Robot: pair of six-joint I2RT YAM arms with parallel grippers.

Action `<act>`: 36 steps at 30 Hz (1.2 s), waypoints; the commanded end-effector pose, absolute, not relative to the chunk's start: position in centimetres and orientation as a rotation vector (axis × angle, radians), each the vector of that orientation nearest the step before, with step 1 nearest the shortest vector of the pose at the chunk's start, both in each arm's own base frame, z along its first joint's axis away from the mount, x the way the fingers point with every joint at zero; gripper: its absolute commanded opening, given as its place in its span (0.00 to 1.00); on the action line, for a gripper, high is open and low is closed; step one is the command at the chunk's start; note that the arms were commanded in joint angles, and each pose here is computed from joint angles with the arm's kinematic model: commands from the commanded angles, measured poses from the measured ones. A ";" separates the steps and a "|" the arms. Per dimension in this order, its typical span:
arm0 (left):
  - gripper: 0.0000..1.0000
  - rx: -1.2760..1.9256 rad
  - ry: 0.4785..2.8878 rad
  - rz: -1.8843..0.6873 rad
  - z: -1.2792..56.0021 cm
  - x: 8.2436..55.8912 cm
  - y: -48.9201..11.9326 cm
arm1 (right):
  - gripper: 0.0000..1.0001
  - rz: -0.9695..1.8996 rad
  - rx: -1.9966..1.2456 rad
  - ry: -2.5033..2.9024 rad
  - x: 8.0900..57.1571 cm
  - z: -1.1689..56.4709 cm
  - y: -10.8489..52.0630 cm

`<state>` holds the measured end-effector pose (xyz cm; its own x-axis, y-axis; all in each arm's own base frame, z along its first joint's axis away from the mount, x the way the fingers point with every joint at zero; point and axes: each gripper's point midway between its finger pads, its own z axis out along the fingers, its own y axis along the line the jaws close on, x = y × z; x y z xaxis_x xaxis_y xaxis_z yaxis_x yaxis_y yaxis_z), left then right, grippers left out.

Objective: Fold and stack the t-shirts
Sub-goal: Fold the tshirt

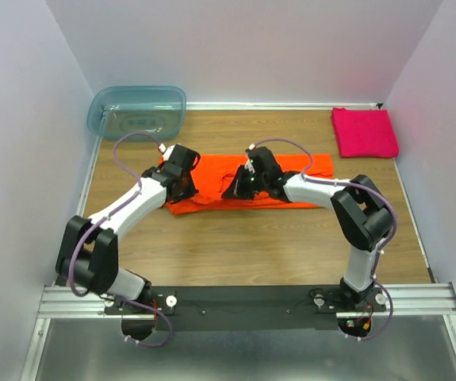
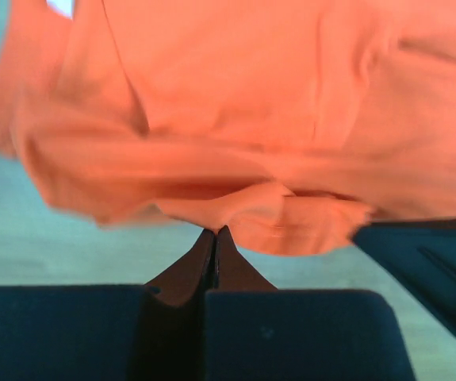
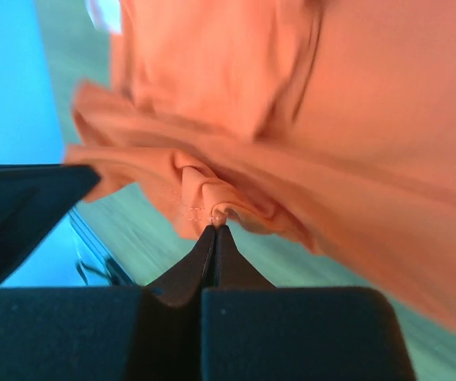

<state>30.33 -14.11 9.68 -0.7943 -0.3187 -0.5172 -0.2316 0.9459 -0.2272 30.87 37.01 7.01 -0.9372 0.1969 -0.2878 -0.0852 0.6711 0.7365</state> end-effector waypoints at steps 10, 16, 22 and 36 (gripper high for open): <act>0.00 -0.290 2.371 -0.035 12.3 41.6 -12.5 | 0.01 1.084 0.153 2.444 40.2 7.9 34.8; 0.00 -0.236 2.360 0.007 11.5 44.4 -12.7 | 0.01 1.096 0.130 2.447 41.8 7.0 35.9; 0.00 -0.222 2.379 0.018 10.1 45.5 -12.9 | 0.09 1.059 0.154 2.459 42.7 5.6 35.1; 0.32 -0.230 2.360 -0.125 10.2 48.2 -14.2 | 0.29 0.931 0.187 2.349 46.6 7.6 32.7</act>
<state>46.31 -13.11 9.79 -0.7239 -0.1894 -0.6634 -0.1604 0.9814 -0.1051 44.35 33.51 6.25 -0.8602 0.3182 -0.3986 -0.0587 0.7146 0.6971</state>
